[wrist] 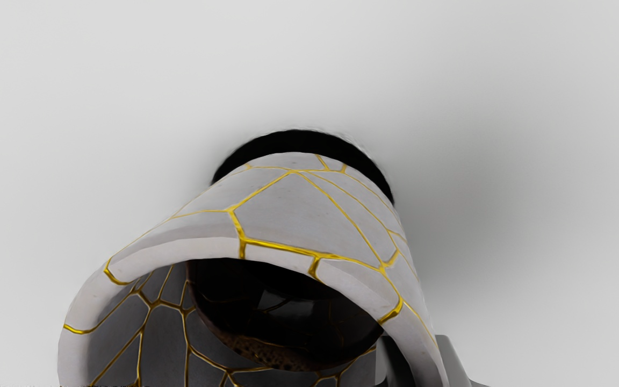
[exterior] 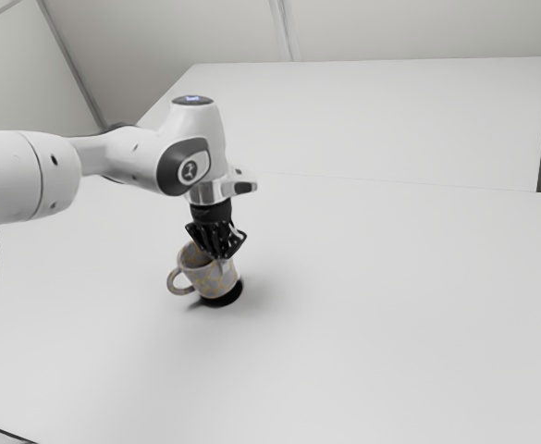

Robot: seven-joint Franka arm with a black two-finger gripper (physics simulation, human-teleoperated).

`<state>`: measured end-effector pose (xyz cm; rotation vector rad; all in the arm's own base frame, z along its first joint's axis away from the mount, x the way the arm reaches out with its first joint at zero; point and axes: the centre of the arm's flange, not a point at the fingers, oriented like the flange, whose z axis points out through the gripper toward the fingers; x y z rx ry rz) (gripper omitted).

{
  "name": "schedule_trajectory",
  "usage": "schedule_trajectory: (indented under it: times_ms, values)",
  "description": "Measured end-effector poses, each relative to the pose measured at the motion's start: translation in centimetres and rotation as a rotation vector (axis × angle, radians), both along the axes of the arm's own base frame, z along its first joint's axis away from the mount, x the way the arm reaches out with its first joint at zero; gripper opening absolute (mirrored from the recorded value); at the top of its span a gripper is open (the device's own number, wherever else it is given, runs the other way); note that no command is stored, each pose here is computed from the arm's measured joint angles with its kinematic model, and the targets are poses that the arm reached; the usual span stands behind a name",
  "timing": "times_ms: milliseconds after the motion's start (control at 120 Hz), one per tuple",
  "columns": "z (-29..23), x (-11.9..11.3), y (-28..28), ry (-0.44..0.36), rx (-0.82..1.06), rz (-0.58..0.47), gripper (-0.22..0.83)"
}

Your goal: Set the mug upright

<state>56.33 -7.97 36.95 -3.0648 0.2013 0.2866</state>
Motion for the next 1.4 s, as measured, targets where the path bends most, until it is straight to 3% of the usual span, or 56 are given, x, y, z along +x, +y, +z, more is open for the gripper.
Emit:
schedule_trajectory:
  times_ms: [467,533,700,833,1075,1400]
  values:
    - [-2.5,0.0,-0.5,0.041,0.026,0.082,-0.14]
    - [-2.6,0.0,-0.5,0.043,0.025,0.091,-0.07]
    - [-1.4,0.0,-0.7,0.023,0.009,0.111,0.23]
    - [1.5,0.2,-0.8,-0.032,-0.005,0.118,0.37]
    - [14.9,4.9,4.3,-0.248,-0.032,0.147,0.54]
    - [22.8,4.3,4.5,-0.242,-0.086,0.048,0.6]
